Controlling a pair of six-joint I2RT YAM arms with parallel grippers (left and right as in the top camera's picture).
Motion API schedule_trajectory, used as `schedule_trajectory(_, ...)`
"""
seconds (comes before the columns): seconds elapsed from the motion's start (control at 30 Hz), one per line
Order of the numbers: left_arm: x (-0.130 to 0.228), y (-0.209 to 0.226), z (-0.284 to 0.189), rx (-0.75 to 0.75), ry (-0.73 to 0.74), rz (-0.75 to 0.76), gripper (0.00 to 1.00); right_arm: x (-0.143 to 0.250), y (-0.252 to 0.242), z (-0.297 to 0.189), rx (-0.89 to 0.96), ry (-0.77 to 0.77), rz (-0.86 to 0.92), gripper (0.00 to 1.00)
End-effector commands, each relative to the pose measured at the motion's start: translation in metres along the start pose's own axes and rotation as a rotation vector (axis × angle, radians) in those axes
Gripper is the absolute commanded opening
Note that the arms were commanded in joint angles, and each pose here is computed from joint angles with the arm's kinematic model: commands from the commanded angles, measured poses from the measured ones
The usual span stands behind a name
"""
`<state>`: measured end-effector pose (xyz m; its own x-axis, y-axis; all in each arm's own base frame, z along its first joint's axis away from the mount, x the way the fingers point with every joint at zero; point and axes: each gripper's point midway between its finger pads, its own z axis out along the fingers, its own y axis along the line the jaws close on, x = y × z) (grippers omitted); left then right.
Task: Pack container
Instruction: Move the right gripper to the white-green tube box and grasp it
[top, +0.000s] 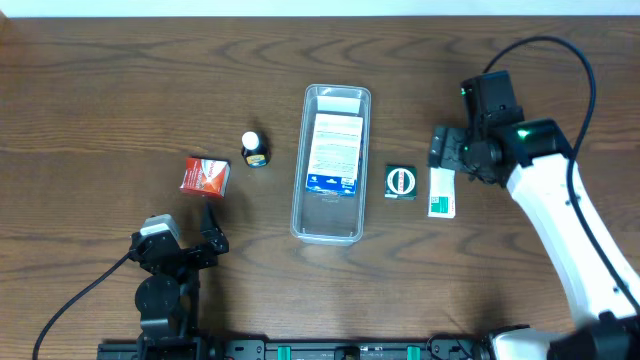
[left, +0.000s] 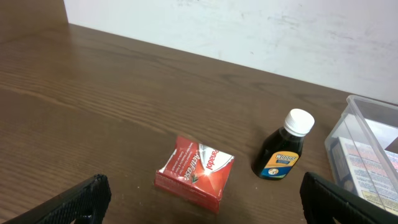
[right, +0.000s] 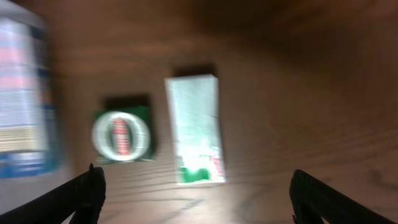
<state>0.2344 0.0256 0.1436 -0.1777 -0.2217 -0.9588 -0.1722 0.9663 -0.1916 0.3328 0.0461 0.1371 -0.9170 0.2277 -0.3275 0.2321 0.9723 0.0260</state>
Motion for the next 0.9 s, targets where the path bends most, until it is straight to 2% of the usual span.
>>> schedule_trajectory(0.0,0.014,0.005,0.001,-0.016,0.042,0.012,0.98,0.022,-0.010,0.035,0.012,0.123,-0.075,0.93)
schedule_trajectory(0.13,0.014,0.005,0.001,-0.016,0.042,0.012,0.98,0.037,-0.008,0.065,0.003,0.210,-0.150,0.87)
schedule_trajectory(0.23,0.014,0.005,0.001,-0.016,0.042,0.012,0.98,0.036,-0.004,0.079,-0.002,0.219,-0.169,0.85)
schedule_trajectory(0.43,0.014,0.005,0.001,-0.016,0.042,0.012,0.98,0.041,-0.004,0.100,0.015,0.259,-0.121,0.76)
schedule_trajectory(0.67,0.014,0.005,0.001,-0.016,0.042,0.012,0.98,0.048,0.001,0.118,0.003,0.297,-0.124,0.56)
schedule_trajectory(0.87,0.014,0.005,0.001,-0.016,0.042,0.012,0.98,0.047,0.002,0.119,0.003,0.290,-0.102,0.49)
